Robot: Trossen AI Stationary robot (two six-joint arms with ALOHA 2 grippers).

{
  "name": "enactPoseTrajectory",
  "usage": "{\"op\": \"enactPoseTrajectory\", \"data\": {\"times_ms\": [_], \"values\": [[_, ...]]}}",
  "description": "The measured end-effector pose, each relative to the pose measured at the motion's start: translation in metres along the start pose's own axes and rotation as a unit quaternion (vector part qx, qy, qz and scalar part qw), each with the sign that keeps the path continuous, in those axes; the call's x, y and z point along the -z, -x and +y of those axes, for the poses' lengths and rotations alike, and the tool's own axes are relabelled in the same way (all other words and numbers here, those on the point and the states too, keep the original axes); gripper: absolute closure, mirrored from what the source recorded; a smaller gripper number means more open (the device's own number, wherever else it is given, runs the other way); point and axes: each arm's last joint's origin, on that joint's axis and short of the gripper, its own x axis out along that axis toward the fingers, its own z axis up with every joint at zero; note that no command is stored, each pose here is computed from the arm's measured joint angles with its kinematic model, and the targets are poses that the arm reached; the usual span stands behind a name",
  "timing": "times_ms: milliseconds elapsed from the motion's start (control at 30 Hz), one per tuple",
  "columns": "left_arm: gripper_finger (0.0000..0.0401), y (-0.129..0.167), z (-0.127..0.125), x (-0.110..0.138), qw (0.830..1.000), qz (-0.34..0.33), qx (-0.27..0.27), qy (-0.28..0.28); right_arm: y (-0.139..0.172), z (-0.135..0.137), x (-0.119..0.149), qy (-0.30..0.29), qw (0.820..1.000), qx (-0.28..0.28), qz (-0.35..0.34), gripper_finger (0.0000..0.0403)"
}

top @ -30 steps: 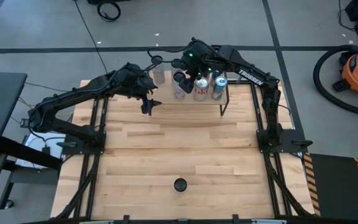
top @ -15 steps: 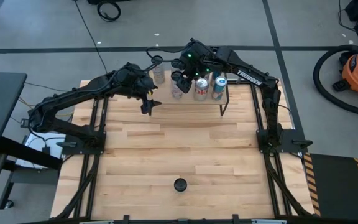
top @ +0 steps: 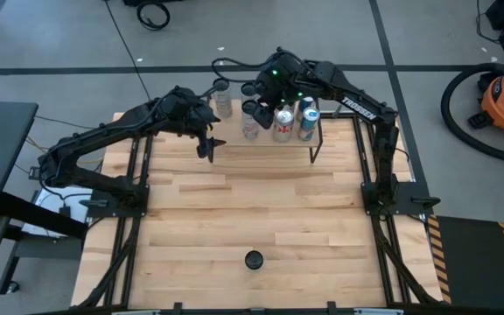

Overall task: Place canned beverage on shelf
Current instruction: Put the white soda can aligned with the other white soda can on the shelf

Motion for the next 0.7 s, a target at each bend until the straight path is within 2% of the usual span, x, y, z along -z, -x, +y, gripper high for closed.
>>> {"op": "enactPoseTrajectory", "data": {"times_ms": [100, 333, 500, 633, 700], "values": [[0.0007, 0.003, 0.004, 0.001, 1.0, 0.003, -0.007, 0.011, 0.004, 0.003, 0.0, -0.003, 1.0, -0.026, -0.004, 0.0147], [0.0007, 0.017, 0.0, 0.003, 1.0, 0.004, -0.006, 0.029, 0.014, 0.012, 0.002, -0.004, 0.999, -0.032, -0.004, 0.0147], [0.0007, 0.037, -0.01, 0.005, 1.0, -0.001, 0.003, 0.03, 0.018, 0.029, 0.009, 0.042, 0.998, -0.045, 0.018, 0.0147], [0.0007, 0.058, -0.017, 0.007, 0.999, -0.016, 0.009, 0.038, 0.018, 0.045, 0.016, 0.074, 0.996, -0.032, 0.04, 0.0147], [0.0007, 0.067, -0.021, 0.009, 0.999, -0.018, 0.014, 0.044, 0.018, 0.052, 0.018, 0.07, 0.997, -0.012, 0.041, 0.0147]]}}
